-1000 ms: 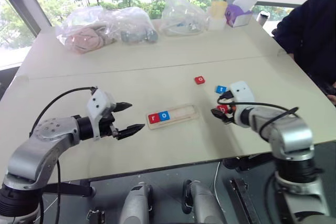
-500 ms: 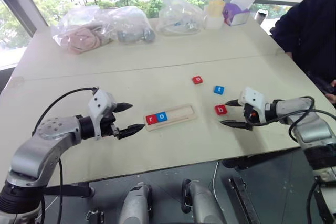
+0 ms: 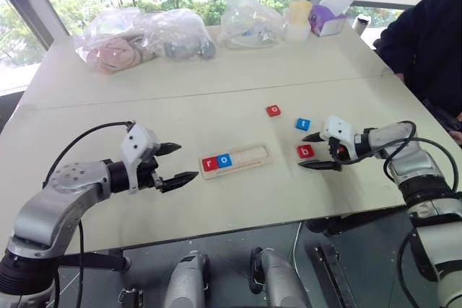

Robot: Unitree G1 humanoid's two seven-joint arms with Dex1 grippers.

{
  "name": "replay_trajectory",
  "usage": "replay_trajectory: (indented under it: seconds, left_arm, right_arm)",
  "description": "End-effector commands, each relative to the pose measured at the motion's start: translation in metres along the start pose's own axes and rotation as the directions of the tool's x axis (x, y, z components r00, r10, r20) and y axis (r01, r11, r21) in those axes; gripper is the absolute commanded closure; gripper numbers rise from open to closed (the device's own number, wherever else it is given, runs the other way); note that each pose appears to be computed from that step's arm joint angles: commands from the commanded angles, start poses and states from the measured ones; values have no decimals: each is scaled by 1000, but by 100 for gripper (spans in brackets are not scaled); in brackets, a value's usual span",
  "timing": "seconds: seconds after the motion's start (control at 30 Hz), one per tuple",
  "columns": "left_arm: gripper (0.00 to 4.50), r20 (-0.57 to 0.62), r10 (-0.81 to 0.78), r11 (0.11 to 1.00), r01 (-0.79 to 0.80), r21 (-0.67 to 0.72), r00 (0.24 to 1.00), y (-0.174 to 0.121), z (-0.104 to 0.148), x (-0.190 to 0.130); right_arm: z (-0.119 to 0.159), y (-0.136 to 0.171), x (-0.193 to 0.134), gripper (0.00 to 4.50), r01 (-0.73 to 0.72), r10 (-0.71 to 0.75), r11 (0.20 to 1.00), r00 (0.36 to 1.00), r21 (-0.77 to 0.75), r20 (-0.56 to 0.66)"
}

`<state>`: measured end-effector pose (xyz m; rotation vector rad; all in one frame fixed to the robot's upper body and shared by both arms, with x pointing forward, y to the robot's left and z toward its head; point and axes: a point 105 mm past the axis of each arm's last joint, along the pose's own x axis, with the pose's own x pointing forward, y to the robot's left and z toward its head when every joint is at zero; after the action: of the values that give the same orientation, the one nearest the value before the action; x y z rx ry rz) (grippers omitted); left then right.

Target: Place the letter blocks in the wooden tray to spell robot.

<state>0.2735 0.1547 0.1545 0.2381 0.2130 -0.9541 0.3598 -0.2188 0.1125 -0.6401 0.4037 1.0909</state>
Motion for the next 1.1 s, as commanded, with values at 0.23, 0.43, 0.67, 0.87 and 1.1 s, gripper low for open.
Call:
replay_trajectory:
  seconds: [0.23,0.43,0.67,0.87,1.1]
  left_arm:
    - [0,17,14,998,-15,53,1000,-1,9,-4]
    - [0,20,12,998,-13,59,1000,0,10,-3]
    - [0,22,12,998,-14,60,1000,0,11,-3]
    - [0,25,13,998,-14,61,1000,0,11,-1]
    - [0,31,15,998,-17,64,999,0,12,0]
  right_arm:
    - [-7,0,-2,51,-17,17,1000,999,-4,-36]
    - [2,-3,1,209,-14,14,1000,1000,-21,-12]
    - [10,-5,3,335,-18,18,998,1000,-54,-8]
    - [67,6,21,335,-108,129,969,988,-223,80]
    - [106,21,53,335,-224,267,912,960,-344,83]
